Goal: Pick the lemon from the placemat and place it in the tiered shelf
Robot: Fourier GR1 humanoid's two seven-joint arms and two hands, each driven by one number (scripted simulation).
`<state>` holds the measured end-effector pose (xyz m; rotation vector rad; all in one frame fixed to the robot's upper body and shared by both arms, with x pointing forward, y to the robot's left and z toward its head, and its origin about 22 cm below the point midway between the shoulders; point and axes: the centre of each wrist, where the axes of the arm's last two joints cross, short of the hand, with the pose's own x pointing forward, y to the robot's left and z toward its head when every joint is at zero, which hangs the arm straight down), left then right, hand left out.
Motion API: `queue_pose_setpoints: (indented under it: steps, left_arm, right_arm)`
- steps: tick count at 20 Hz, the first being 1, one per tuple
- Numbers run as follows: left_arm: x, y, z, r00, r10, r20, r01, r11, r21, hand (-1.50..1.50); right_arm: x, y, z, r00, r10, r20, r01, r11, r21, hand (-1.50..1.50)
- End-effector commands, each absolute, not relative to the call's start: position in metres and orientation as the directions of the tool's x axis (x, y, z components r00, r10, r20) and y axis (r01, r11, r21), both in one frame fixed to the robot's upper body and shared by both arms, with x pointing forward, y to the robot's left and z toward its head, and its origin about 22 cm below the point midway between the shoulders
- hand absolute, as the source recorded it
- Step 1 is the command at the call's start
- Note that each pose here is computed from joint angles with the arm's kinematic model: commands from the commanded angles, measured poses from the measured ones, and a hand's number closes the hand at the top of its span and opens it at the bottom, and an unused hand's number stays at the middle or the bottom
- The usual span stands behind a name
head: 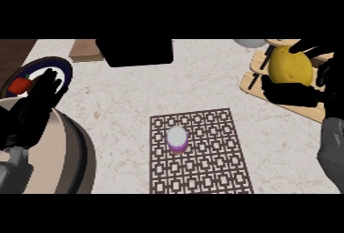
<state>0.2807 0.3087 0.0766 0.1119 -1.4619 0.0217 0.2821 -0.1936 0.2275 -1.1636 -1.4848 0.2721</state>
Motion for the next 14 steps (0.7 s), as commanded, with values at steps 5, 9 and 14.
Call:
queue_pose_setpoints:
  steps: [5,9,14]
  left_arm:
    - [0.252,0.317,0.006,0.421,0.016,0.907,-0.13,0.991,0.044,0.0]
    - [0.253,0.305,0.007,0.416,-0.013,0.909,-0.112,0.992,0.066,0.0]
    - [0.254,0.301,0.005,0.415,0.004,0.91,-0.09,0.995,0.036,0.0]
  right_arm:
    - [0.284,-0.233,0.289,0.281,0.691,0.666,0.594,0.42,-0.687,1.5]
    - [0.287,-0.259,0.311,0.319,0.696,0.644,0.599,0.379,-0.706,1.5]
    - [0.295,-0.276,0.323,0.327,0.696,0.64,0.552,0.409,-0.727,1.5]
